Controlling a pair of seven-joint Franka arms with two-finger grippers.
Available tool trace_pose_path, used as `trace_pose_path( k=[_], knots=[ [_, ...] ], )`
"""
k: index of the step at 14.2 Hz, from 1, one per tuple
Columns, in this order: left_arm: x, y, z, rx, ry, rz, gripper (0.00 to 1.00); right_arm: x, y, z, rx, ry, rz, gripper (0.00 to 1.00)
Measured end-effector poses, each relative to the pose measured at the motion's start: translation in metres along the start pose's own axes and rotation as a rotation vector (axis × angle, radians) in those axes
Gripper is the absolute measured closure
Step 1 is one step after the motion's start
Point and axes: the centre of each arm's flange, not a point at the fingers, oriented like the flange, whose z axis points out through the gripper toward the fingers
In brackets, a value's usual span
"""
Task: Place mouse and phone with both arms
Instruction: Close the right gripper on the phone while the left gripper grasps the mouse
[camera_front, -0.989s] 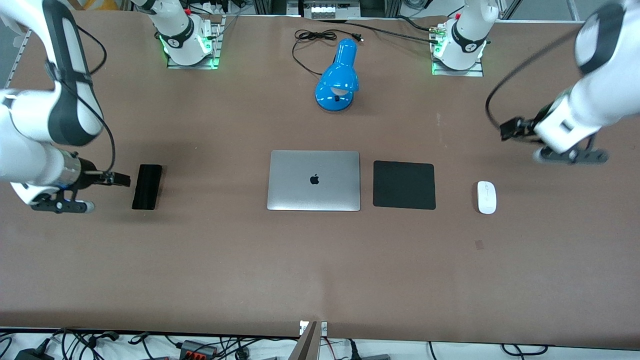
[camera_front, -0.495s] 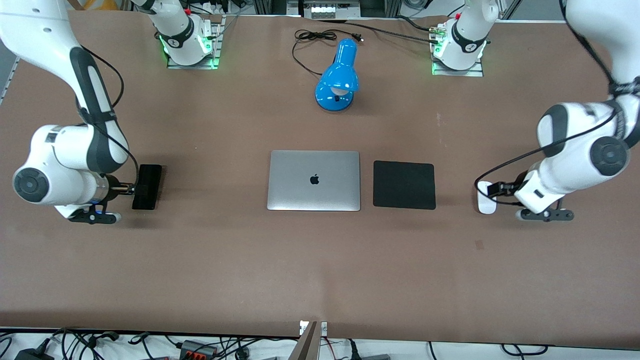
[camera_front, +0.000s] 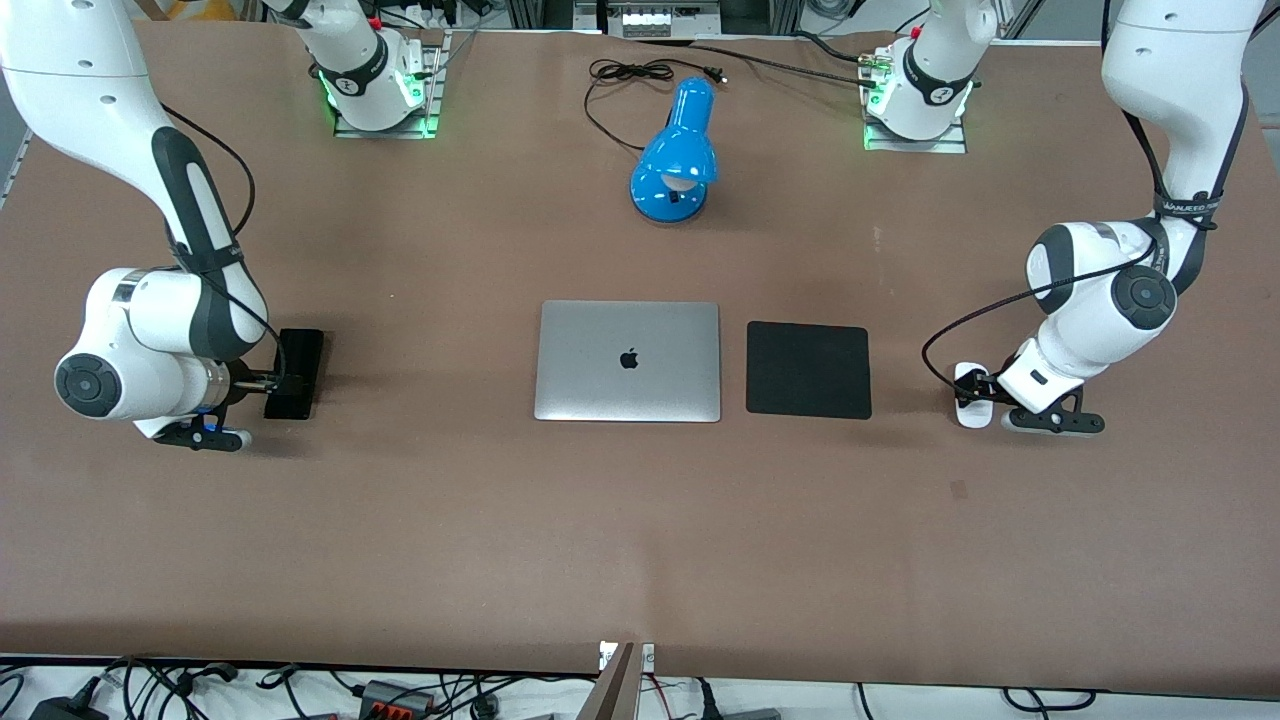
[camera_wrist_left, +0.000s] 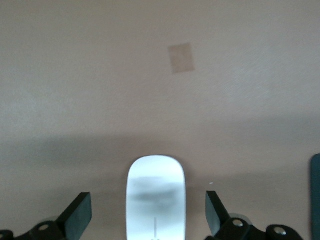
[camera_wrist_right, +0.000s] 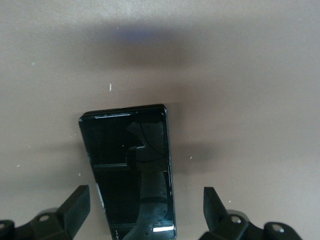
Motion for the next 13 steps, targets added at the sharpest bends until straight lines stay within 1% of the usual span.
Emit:
trace_pose_path(
  k=[2,4,8,10,11,12,13],
  knots=[
    [-0.012,0.0,0.014,0.002,0.036,0.0,0.0,0.001,-0.001,0.007,0.02,-0.01,0.021,0.0],
    [-0.026,0.004,0.028,0.002,0.055,0.002,0.0,0.002,-0.003,0.013,0.047,-0.018,0.037,0.0],
    [-0.032,0.005,0.036,0.0,0.055,0.004,0.0,0.002,-0.004,0.019,0.053,-0.025,0.045,0.0],
    [-0.032,0.006,0.037,0.0,0.054,0.004,0.04,0.002,-0.004,0.023,0.053,-0.032,0.046,0.0],
    [-0.033,0.006,0.037,0.0,0.052,0.004,0.12,0.003,-0.004,0.026,0.053,-0.035,0.046,0.0],
    [-0.034,0.006,0.038,-0.001,0.05,0.004,0.25,0.003,-0.004,0.028,0.053,-0.038,0.047,0.0],
    [-0.034,0.006,0.039,-0.001,0.049,0.005,0.35,0.003,-0.004,0.028,0.055,-0.039,0.049,0.0]
  ],
)
